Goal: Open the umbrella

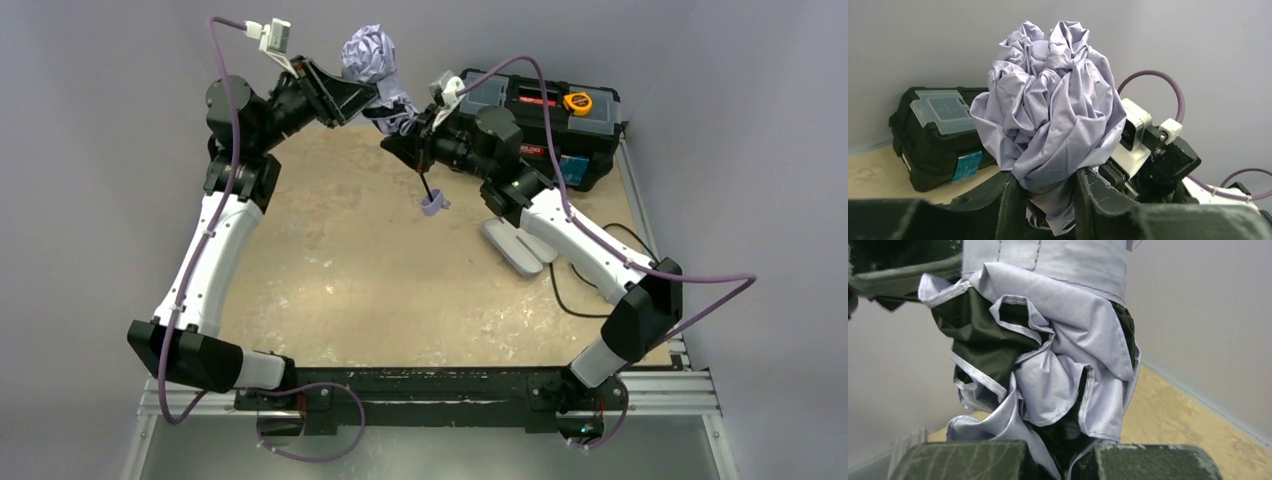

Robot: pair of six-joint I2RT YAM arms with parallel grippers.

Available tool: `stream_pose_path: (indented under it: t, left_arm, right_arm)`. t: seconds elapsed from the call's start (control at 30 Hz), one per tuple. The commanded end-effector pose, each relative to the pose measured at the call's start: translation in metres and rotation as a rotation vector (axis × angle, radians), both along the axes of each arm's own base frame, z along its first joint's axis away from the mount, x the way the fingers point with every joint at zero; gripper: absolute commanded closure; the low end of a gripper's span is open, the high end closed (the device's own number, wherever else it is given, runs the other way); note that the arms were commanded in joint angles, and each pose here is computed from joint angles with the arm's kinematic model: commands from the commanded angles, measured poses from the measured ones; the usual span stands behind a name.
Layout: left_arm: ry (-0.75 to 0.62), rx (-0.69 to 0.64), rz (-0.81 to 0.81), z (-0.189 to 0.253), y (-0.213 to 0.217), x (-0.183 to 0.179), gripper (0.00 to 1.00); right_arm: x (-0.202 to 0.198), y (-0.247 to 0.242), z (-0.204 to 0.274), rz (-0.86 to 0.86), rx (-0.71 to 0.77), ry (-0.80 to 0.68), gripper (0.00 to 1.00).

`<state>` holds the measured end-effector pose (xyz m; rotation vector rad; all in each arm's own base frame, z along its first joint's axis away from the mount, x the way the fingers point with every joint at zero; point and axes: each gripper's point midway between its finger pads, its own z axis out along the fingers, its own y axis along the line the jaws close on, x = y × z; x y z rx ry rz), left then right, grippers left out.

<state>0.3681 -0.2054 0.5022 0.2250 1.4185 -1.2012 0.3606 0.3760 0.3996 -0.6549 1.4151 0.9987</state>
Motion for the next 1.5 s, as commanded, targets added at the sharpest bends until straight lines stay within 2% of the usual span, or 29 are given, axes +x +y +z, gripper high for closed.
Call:
stream_pose_path:
  t: [0.0, 0.13, 0.23, 0.27, 0.33, 0.4, 0.5, 0.63, 0.73, 0.8, 0.9, 1.07, 1.2, 1.23, 1.27, 1.4, 1.43, 1.47]
  left_arm:
    - [-0.135, 0.13, 0.028, 0.006, 0.028, -0.017, 0.56]
    - [-0.244, 0.455, -0.041, -0.033, 0.049, -0.037, 0.34]
    - [-0.468, 0.726, -0.009, -0.057, 0.07, -0.055, 0.28]
    - [-0.598, 0.835, -0.006, -0.061, 0.074, -0.062, 0.27]
    - [-0.788, 0.991, -0.057, -0.074, 0.075, -0.081, 0.23]
    - [-0.918, 1.11, -0.102, -0.085, 0.07, -0.094, 0.24]
    - [-1.053, 1.21, -0.222, -0.103, 0.048, -0.112, 0.28]
    - [-1.129, 1.269, -0.314, -0.123, 0.027, -0.118, 0.17]
    - [-1.184, 1.329, -0.355, -0.137, 0.016, -0.118, 0.13]
    - [-1.19, 1.362, -0.379, -0.145, 0.011, -0.115, 0.11]
    - [-1.165, 1.428, -0.356, -0.154, 0.006, -0.097, 0.0]
    - [-1.161, 1.53, -0.275, -0.166, 0.002, -0.062, 0.0]
    - [-1.16, 1.603, -0.333, -0.196, 0.002, -0.051, 0.01]
    - [-1.162, 1.618, -0.349, -0.204, 0.001, -0.049, 0.08]
    - [-1.155, 1.645, -0.366, -0.212, 0.002, -0.048, 0.19]
    - [-1.089, 1.755, -0.364, -0.227, 0.014, -0.034, 0.77]
    - [-1.059, 1.763, -0.34, -0.225, 0.018, -0.031, 0.93]
    - [-1.035, 1.759, -0.309, -0.22, 0.023, -0.028, 1.0]
  right_arm:
    - [-0.017, -0.032, 0.024, 0.01, -0.116, -0.127, 1.0]
    - [-0.03, -0.042, -0.012, 0.11, -0.299, -0.055, 1.0]
    - [-0.044, -0.051, -0.048, 0.182, -0.418, 0.026, 1.0]
    - [-0.049, -0.055, -0.062, 0.207, -0.46, 0.063, 1.0]
    - [-0.059, -0.059, -0.083, 0.256, -0.529, 0.12, 1.0]
    - [-0.065, -0.063, -0.099, 0.299, -0.584, 0.152, 1.0]
    - [-0.071, -0.066, -0.11, 0.33, -0.614, 0.184, 1.0]
    - [-0.072, -0.064, -0.113, 0.351, -0.63, 0.207, 1.0]
    - [-0.074, -0.062, -0.114, 0.365, -0.631, 0.224, 1.0]
    - [-0.077, -0.06, -0.112, 0.377, -0.626, 0.216, 1.0]
    - [-0.084, -0.055, -0.11, 0.41, -0.625, 0.205, 1.0]
    - [-0.096, -0.05, -0.108, 0.467, -0.634, 0.19, 1.0]
    - [-0.101, -0.046, -0.104, 0.518, -0.638, 0.177, 1.0]
    - [-0.102, -0.045, -0.103, 0.529, -0.635, 0.177, 1.0]
    - [-0.102, -0.044, -0.102, 0.533, -0.637, 0.172, 1.0]
    - [-0.098, -0.054, -0.109, 0.5, -0.678, 0.194, 1.0]
    - [-0.094, -0.063, -0.117, 0.463, -0.714, 0.215, 0.87]
    - [-0.089, -0.074, -0.128, 0.426, -0.746, 0.246, 0.78]
